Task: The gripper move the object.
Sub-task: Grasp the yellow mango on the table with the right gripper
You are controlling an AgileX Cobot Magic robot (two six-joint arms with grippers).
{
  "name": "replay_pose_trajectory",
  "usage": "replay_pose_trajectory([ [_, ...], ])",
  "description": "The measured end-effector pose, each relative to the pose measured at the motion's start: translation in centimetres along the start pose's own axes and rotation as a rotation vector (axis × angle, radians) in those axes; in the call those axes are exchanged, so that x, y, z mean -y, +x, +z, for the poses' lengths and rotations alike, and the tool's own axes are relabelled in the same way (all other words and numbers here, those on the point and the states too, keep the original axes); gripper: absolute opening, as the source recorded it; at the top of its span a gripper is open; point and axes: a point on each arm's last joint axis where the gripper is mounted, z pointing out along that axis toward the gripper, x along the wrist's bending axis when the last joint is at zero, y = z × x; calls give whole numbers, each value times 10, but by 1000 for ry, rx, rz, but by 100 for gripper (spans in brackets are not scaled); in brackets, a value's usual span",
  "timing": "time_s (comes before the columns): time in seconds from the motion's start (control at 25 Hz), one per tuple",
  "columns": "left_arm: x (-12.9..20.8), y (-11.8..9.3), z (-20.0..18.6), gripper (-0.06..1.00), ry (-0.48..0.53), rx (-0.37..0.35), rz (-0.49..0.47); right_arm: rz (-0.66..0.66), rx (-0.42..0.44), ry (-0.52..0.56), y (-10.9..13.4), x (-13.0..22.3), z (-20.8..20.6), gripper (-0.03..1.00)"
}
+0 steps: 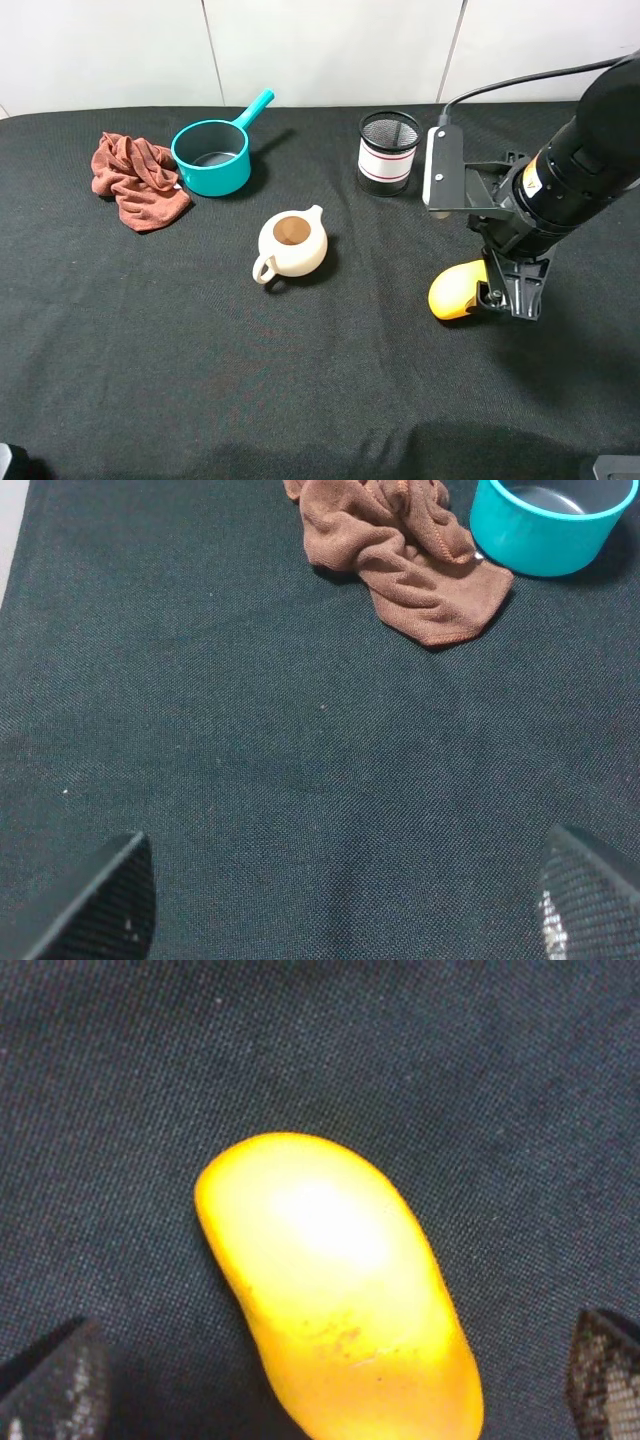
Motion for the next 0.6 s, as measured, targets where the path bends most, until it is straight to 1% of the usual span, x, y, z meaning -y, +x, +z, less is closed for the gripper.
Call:
replay_pose_trajectory([
  [0.2,0,0,0,76,0,0,0,-26,14,17,-1,2,1,69],
  [0.6,0,0,0,76,0,0,0,-29,22,13,-1,2,1,69],
])
